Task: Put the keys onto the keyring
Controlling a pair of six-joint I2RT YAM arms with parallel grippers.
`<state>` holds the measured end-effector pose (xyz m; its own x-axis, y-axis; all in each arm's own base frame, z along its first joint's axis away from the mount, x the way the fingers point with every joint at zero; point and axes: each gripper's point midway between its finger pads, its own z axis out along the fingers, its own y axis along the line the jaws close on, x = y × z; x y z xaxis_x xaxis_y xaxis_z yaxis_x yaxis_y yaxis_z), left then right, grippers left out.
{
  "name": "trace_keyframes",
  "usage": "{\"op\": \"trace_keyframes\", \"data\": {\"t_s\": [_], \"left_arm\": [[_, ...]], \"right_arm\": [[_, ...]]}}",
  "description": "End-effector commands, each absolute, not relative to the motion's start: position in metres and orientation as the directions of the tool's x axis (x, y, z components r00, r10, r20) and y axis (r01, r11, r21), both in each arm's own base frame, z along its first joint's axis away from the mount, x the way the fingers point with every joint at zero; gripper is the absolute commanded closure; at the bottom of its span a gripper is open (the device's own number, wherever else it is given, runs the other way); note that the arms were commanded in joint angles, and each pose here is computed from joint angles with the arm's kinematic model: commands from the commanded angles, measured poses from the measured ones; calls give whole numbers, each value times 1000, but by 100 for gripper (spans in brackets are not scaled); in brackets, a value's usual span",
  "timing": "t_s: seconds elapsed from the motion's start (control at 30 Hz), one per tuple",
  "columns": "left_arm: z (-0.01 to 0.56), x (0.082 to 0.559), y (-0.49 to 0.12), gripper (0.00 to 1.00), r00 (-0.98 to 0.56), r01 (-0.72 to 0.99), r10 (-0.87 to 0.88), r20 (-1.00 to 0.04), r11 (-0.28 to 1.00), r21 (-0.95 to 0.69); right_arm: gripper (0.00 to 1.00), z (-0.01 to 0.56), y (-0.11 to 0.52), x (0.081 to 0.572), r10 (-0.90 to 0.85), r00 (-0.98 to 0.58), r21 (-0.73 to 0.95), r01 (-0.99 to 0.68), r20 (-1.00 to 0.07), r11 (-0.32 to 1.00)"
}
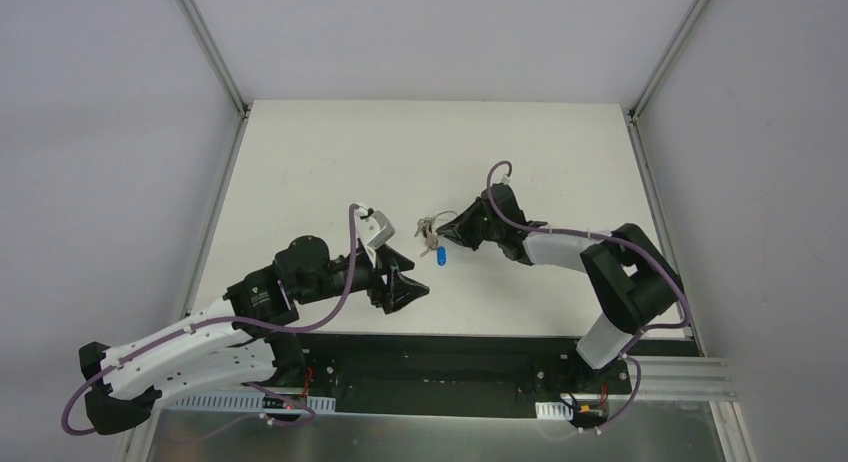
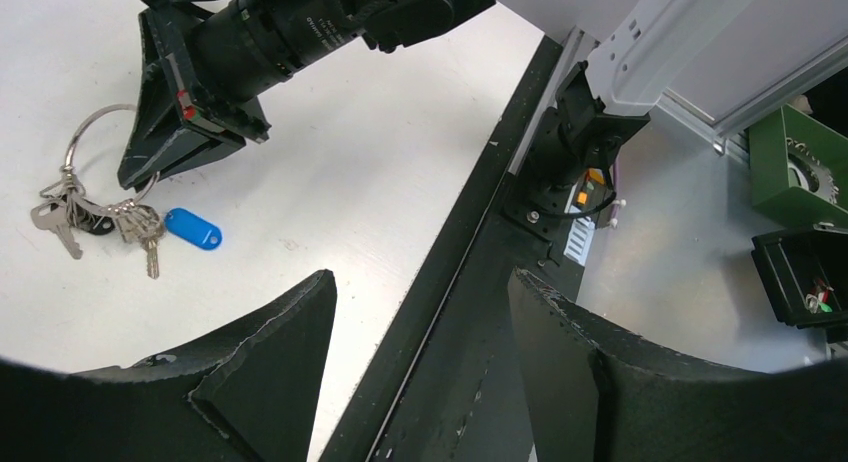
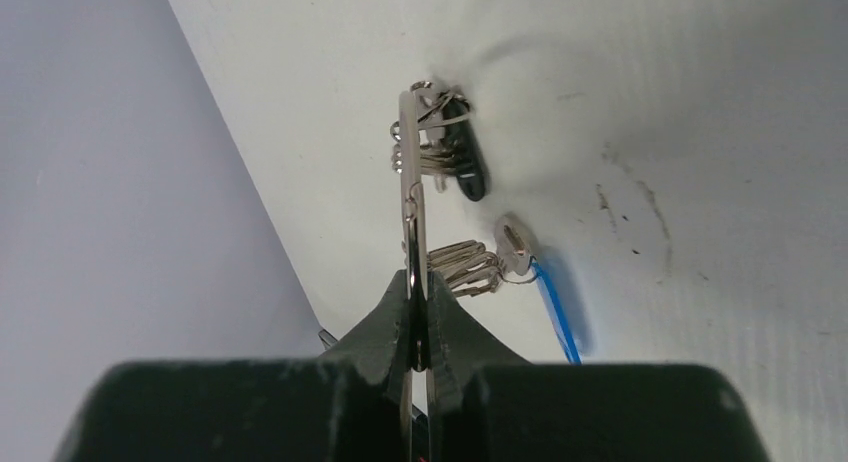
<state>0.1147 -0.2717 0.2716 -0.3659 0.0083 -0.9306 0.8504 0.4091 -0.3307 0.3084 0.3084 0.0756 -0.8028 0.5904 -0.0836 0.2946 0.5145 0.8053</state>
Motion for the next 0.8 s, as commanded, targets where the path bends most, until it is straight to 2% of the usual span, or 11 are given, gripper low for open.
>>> {"op": "trace_keyframes", "data": {"t_s": [0.0, 0.13, 0.27, 0.33, 0.47, 0.57, 0.77], "left_arm": [[283, 118, -275, 37, -337, 857, -24, -941, 407, -317], [283, 119, -273, 37, -332, 856, -27, -943, 411, -313], [282, 120, -273, 37, -329, 854, -26, -944, 418, -309], [281, 120, -273, 37, -331, 854, -22, -943, 418, -310], [281, 120, -274, 37, -330, 856, -24, -944, 413, -310], [279, 121, -274, 37, -330, 853, -25, -944, 421, -309], [271, 131, -272, 37, -314, 835, -34, -949, 466, -293]], "right_arm": [[97, 76, 299, 315, 605, -787, 820, 263, -124, 509], [93, 72, 285, 311, 616, -777, 812, 275, -128, 515], [80, 69, 266, 306, 621, -768, 784, 287, -155, 550], [70, 69, 257, 302, 620, -765, 768, 289, -174, 572], [56, 74, 236, 296, 613, -750, 726, 275, -249, 631], [52, 82, 220, 288, 599, -742, 690, 264, -301, 674], [49, 114, 206, 280, 517, -747, 620, 181, -418, 763]]}}
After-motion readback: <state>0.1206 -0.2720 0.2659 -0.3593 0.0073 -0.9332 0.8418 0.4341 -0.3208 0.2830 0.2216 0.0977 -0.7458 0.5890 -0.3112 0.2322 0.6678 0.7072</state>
